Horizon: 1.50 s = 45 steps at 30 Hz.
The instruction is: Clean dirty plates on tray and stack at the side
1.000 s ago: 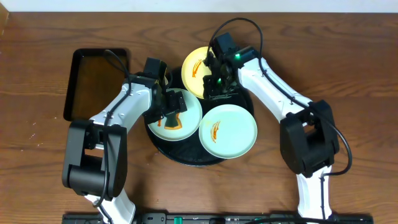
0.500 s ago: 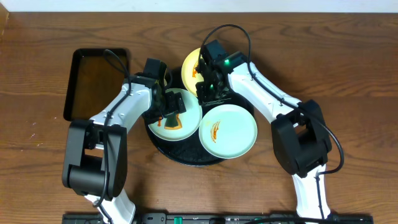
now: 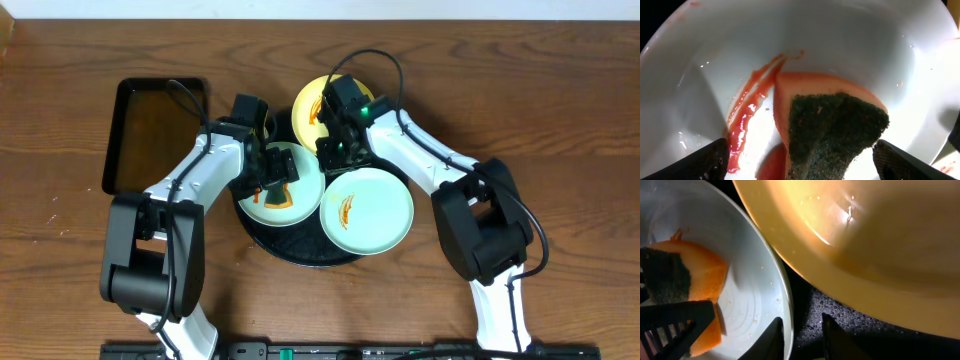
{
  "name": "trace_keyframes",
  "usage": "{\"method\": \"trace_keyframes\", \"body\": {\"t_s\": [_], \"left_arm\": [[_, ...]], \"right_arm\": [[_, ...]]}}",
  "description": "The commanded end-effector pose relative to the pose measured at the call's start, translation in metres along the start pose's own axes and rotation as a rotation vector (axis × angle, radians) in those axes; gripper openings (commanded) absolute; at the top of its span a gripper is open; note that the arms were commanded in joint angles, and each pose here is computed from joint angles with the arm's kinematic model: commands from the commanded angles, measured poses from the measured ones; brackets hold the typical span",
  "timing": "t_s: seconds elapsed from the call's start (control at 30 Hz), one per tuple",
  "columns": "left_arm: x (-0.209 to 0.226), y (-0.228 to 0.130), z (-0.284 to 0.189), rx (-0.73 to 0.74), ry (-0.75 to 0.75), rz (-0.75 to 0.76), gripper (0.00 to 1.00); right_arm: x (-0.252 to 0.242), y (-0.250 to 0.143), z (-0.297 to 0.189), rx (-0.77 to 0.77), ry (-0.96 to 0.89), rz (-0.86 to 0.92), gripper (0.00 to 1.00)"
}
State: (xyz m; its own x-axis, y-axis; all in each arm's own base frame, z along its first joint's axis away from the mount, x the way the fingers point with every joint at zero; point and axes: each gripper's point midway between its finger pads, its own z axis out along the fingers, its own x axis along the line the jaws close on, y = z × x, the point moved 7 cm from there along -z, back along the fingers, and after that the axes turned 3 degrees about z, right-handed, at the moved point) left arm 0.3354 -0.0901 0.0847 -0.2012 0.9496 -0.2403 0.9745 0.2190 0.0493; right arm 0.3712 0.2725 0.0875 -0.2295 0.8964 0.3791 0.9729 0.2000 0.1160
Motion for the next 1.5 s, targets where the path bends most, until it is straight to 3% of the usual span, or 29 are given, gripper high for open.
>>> {"method": "trace_keyframes", "body": {"t_s": [0.0, 0.5, 0.77, 0.9, 1.07, 1.47], "left_arm": [[0.002, -0.001, 0.001, 0.002, 0.017, -0.006, 0.92], [0.002, -0.001, 0.001, 0.003, 0.017, -0.006, 0.92], [0.002, -0.001, 0.001, 0.003, 0.016, -0.006, 0.91], [0.002, -0.001, 0.001, 0.003, 0.016, -0.006, 0.86], [-0.001, -0.002, 0.0, 0.012, -0.014, -0.005, 0.64], [-0.009, -0.003, -0.009, 0.005, -0.078, 0.03, 0.43]], "right_arm": [[0.003, -0.004, 0.006, 0.019, 0.019, -0.002, 0.26], [-0.013, -0.015, 0.027, 0.009, -0.01, 0.016, 0.24], [-0.015, -0.012, 0.027, -0.011, -0.033, 0.02, 0.08], [-0.015, -0.012, 0.027, -0.012, -0.033, 0.018, 0.06], [-0.015, -0.012, 0.027, -0.012, -0.033, 0.018, 0.02], [-0.01, -0.012, 0.028, -0.017, -0.026, -0.001, 0.01]]}}
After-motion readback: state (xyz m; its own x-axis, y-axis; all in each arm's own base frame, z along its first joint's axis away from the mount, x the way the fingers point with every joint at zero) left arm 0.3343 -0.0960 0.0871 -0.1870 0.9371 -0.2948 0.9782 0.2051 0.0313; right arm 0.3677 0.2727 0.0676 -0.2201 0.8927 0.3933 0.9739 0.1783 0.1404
